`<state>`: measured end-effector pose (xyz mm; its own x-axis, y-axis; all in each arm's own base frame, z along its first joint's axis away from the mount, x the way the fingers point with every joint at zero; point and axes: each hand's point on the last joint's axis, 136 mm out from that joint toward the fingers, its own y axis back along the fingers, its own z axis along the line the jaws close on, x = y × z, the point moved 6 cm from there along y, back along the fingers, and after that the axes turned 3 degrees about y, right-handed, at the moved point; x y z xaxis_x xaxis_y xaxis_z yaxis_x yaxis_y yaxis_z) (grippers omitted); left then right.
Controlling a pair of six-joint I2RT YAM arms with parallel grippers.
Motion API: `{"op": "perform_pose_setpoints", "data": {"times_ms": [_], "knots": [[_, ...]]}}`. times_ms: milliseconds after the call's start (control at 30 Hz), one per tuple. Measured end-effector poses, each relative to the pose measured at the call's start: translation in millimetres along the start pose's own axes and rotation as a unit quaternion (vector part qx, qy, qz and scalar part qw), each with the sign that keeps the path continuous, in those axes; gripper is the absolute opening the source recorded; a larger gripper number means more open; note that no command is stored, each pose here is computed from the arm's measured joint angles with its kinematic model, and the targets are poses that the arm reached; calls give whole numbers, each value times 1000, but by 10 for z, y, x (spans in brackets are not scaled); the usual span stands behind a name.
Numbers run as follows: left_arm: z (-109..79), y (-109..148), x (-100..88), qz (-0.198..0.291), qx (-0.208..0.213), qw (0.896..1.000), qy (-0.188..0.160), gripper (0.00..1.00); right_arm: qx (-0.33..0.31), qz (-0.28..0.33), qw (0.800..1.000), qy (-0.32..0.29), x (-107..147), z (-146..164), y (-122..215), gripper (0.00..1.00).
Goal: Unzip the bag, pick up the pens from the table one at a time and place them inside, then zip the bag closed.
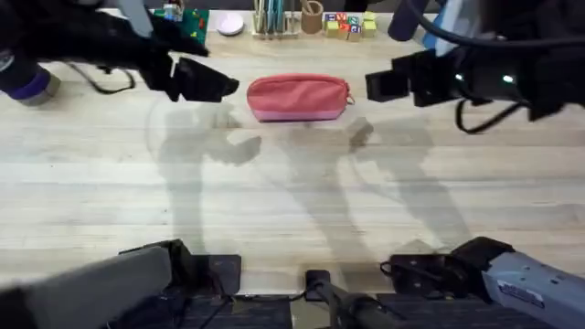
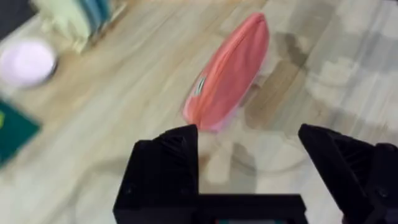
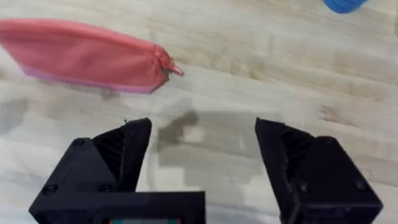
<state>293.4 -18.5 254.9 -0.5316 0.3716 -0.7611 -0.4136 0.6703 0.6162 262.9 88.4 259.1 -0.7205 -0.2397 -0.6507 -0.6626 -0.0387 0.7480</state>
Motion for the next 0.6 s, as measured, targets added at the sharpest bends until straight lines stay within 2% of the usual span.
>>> {"op": "perform_pose_setpoints", "data": {"times_ms": [167,367,500,600], "knots": [[-309,362,-3,21,-83,992,93,995,-1,-10,1000,1,82,-64,238,996],[-680,645,81,20,-132,973,187,995,-2,-23,1000,-1,159,-120,448,996],[-818,749,114,13,-153,966,208,995,-3,-38,999,-16,154,-139,527,995],[-856,788,120,8,-163,963,212,995,-4,-42,999,-24,155,-144,546,996]]}}
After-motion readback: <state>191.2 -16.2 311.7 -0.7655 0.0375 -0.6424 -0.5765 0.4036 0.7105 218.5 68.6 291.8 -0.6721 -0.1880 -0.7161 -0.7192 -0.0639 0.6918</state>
